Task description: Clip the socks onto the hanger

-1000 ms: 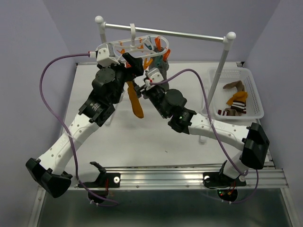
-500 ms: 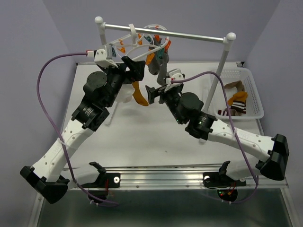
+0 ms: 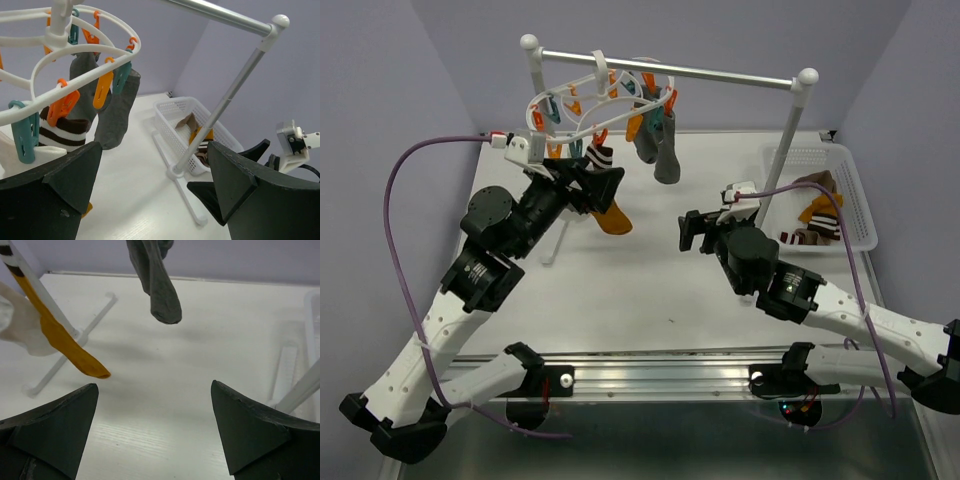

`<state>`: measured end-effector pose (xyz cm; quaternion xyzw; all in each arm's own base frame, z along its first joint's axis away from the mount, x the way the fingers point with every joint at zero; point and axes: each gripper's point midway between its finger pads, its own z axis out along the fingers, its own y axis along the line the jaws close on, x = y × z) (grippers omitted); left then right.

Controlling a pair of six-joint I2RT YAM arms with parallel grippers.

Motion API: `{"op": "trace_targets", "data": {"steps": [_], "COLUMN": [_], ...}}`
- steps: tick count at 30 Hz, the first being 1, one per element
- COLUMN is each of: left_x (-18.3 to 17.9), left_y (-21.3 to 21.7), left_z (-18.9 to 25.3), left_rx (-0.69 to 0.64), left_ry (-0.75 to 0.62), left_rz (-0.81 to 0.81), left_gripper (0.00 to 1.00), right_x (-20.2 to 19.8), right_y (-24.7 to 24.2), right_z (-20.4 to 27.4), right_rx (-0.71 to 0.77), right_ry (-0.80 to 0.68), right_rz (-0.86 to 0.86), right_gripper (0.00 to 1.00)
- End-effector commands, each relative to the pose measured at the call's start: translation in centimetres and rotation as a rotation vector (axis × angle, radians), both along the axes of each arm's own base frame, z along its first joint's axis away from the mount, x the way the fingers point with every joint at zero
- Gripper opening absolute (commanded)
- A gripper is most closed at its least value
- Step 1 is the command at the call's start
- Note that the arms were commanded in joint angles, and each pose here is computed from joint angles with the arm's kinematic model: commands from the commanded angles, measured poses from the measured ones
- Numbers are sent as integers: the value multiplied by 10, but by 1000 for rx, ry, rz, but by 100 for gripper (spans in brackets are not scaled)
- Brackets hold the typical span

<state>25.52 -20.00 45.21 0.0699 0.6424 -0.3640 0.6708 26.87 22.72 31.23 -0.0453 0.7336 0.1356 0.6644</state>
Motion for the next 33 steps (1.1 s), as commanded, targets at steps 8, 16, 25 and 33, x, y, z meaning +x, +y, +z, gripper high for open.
{"op": "trace_targets", "data": {"steps": [8, 16, 25, 33], "left_x": [4, 15, 57, 92], "left_y": [-21, -55, -76, -33], "left_z": [-9, -28, -40, -48], "left_rx": [25, 70, 61, 9], "left_ry": [25, 101, 144, 204], "left_rz": [-66, -111, -22, 299], "left_gripper": [99, 99, 99, 99], "right_x": [15, 45, 58, 60], "right_y": [-26, -52, -63, -77], "right_z": [-34, -78, -81, -84], "right_rx": [21, 19, 27, 35], "right_ry": [114, 235, 249, 255], "right_rz": [-128, -177, -200, -210], "right_gripper": [100, 100, 100, 100]}}
